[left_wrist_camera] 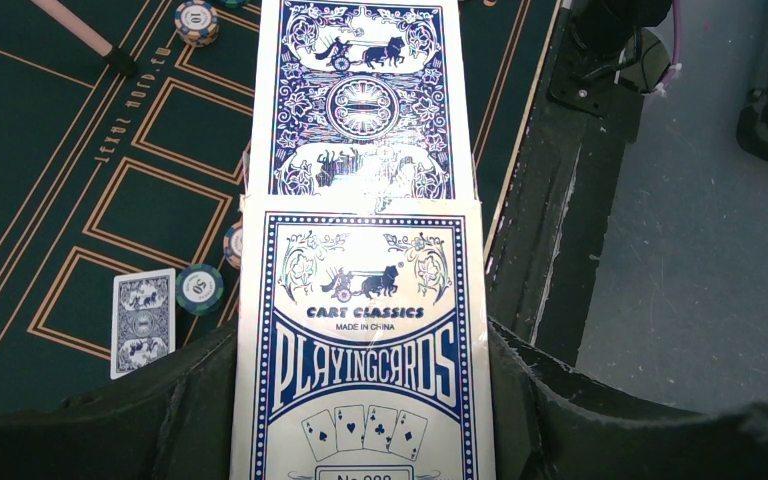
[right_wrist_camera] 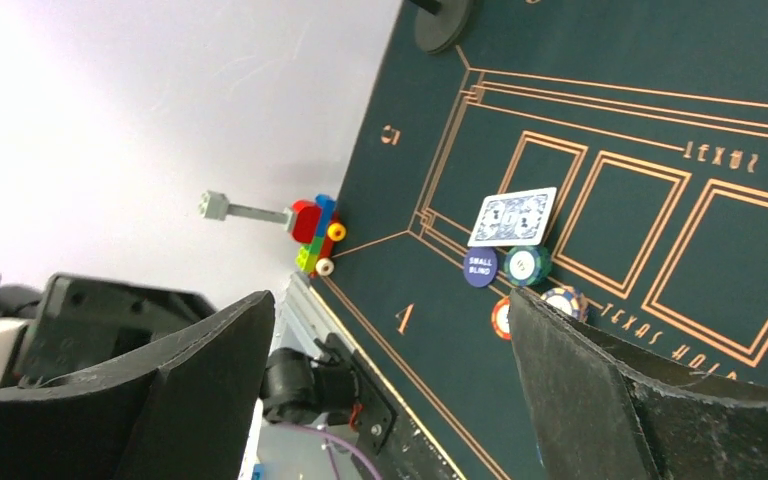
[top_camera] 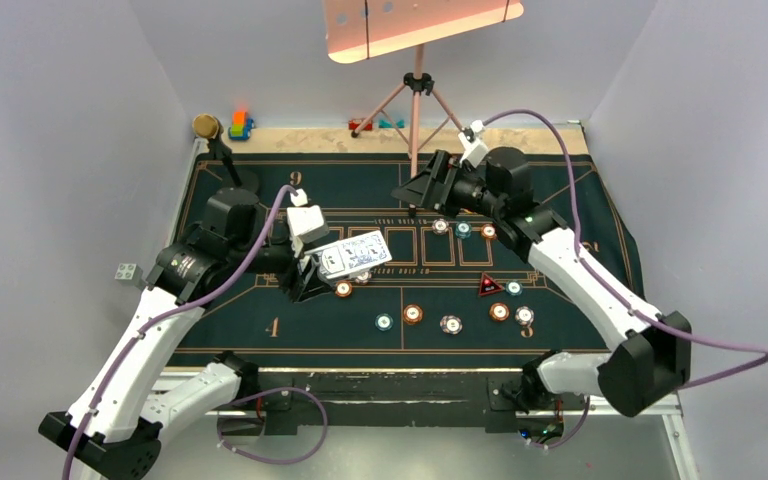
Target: Distribute texas hold em gaming equipment
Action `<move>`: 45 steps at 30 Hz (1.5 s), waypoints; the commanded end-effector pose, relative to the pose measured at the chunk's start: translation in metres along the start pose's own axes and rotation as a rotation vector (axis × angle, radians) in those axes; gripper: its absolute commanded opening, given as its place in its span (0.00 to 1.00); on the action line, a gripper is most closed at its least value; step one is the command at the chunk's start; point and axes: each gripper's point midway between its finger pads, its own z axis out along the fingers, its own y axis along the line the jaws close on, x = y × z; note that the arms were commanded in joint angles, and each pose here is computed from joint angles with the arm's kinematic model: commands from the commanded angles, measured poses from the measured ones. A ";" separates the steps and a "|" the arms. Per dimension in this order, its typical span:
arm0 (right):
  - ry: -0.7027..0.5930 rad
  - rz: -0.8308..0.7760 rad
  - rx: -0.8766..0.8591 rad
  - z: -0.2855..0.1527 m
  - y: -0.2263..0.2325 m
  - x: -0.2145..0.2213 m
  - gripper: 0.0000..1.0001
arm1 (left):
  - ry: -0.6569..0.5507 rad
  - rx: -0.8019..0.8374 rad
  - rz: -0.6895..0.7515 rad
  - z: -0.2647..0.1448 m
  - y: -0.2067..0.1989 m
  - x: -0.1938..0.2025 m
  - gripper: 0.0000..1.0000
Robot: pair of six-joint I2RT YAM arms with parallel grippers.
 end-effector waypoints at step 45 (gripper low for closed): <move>0.418 0.212 -0.505 0.008 0.117 0.132 0.23 | -0.022 -0.022 0.070 0.001 0.012 -0.013 0.00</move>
